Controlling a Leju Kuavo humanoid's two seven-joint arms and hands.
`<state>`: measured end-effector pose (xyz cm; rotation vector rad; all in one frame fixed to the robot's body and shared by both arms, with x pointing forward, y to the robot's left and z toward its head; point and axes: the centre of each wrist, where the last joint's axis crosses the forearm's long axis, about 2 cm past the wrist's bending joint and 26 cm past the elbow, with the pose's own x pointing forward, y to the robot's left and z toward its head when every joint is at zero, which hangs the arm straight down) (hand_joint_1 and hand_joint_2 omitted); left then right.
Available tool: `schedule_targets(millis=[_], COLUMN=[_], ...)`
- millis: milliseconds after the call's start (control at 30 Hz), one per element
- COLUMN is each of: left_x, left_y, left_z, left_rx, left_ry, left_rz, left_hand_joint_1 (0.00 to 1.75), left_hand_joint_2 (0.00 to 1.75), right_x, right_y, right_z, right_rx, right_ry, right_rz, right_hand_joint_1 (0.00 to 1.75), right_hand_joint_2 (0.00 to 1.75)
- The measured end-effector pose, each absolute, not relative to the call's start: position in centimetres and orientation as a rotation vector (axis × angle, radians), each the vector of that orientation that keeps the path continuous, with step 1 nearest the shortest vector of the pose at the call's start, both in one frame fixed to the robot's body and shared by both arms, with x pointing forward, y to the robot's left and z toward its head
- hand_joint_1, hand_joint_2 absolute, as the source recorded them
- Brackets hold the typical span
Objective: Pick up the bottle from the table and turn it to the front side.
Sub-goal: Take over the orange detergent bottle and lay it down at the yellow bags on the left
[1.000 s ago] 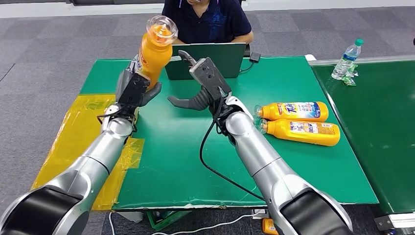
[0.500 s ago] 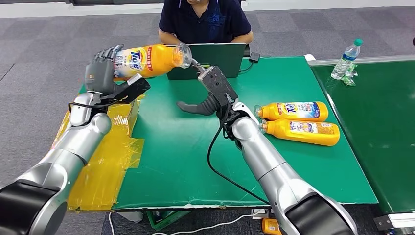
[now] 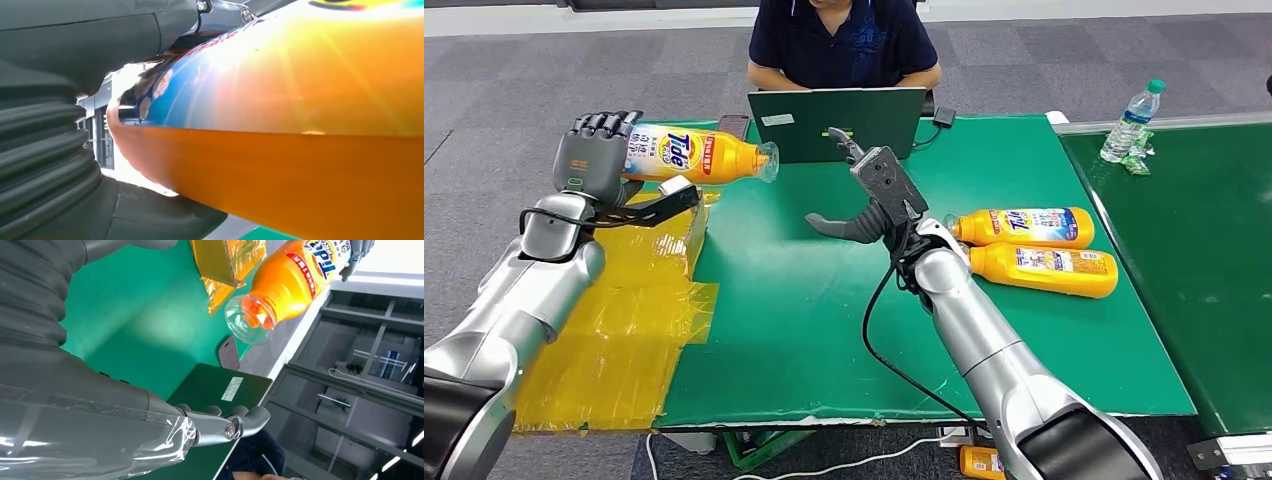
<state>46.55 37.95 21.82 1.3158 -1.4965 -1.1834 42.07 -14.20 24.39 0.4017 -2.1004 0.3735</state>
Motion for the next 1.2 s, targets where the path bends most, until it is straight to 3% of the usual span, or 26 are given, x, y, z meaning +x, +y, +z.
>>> schedule_targets(millis=[400,933,1200], left_x=[44.9,38.7,34.4], left_y=[43.0,49.1,49.4], left_z=[20.5,13.7,8.6], left_rx=[1.375,1.167,1.023], left_ry=[-1.29,-1.157,-1.067], left_rz=[-1.265,-1.3,-1.376], left_hand_joint_1=[1.75,1.75,1.75], left_hand_joint_2=[1.75,1.75,1.75], right_x=[40.9,36.2,35.9], right_y=[-16.0,-21.6,-22.4], right_z=[21.7,12.8,11.4], right_rx=[0.398,0.299,0.278], right_ry=[-2.071,-1.94,-1.901], right_rz=[0.4,0.352,0.326], right_hand_joint_1=[0.0,0.0,0.0], right_hand_joint_2=[1.75,1.75,1.75])
